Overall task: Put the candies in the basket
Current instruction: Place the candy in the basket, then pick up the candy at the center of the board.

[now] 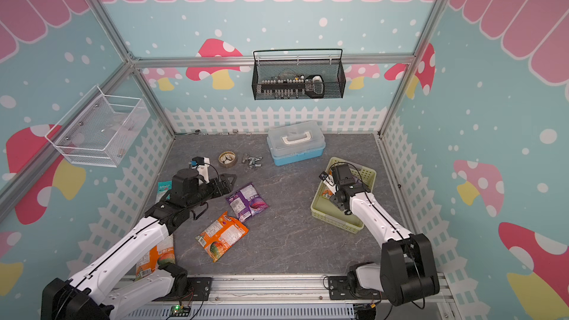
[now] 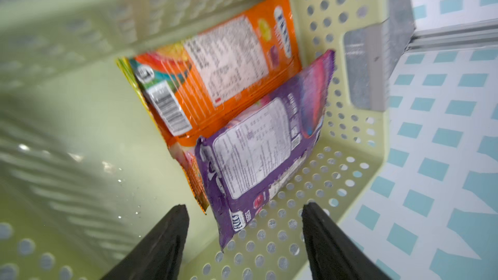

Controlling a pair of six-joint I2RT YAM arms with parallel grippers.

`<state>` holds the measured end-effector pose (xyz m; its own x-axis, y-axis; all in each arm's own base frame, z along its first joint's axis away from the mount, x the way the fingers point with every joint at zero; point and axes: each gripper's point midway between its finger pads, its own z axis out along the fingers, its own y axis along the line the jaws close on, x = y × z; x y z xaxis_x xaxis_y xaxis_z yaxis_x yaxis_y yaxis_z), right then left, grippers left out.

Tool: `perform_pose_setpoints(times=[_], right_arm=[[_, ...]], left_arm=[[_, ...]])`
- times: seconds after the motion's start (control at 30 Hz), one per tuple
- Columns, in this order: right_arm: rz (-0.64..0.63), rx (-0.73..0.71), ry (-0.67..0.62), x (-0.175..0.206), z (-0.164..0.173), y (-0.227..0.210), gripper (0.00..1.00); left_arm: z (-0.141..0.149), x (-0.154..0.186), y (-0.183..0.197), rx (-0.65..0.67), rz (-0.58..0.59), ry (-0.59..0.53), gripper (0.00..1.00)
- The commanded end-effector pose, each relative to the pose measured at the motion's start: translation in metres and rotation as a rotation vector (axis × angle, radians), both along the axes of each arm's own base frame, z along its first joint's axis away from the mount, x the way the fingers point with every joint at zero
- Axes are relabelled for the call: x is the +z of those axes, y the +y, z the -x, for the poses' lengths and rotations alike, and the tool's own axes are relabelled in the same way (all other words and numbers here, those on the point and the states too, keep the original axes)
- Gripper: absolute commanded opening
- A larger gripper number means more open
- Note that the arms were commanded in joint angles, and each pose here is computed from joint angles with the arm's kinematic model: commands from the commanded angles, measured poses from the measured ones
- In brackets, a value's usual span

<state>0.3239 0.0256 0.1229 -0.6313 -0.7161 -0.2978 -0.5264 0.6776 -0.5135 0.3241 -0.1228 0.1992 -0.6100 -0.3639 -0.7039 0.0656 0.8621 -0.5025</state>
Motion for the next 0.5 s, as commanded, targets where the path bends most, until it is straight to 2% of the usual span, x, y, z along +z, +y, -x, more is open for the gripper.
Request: perform_pose_setpoints(times=[0.0, 0.07, 0.13, 0.17, 0.23, 0.27, 0.33, 0.47], right_arm=[[-0.244, -0.018, -0.164, 0.048, -0.017, 0.036, 0.83], [-0.405, -0.077, -0.285, 0.079, -0.029, 0.052, 0.86], [-0.637, -0.178, -0.350, 0.107, -0.037, 0.067, 0.83], [-0.734, -0.199, -0.347, 0.116, -0.040, 0.076, 0.82], [-0.944, -0.131, -0.264, 0.126, -0.040, 0.113, 0.79], [-1.004, -0.112, -0.235, 0.129, -0.041, 0.125, 0.77], [-1.052, -0.120, -0.190, 0.121, -0.045, 0.145, 0.75], [-1.044, -0.086, -0.121, 0.100, -0.050, 0.187, 0.70]], left_arm=[[0.005, -0.013, 0.002, -0.010, 0.036, 0.045, 0.92], [0.007, -0.019, -0.002, -0.036, 0.052, 0.058, 0.86], [0.010, -0.029, -0.007, -0.062, 0.067, 0.076, 0.79], [0.011, -0.034, -0.008, -0.068, 0.075, 0.091, 0.75], [0.013, -0.045, -0.011, -0.071, 0.097, 0.125, 0.65], [0.014, -0.049, -0.013, -0.073, 0.110, 0.138, 0.61], [0.015, -0.057, -0.016, -0.081, 0.139, 0.152, 0.53], [0.017, -0.071, -0.022, -0.098, 0.176, 0.170, 0.40]])
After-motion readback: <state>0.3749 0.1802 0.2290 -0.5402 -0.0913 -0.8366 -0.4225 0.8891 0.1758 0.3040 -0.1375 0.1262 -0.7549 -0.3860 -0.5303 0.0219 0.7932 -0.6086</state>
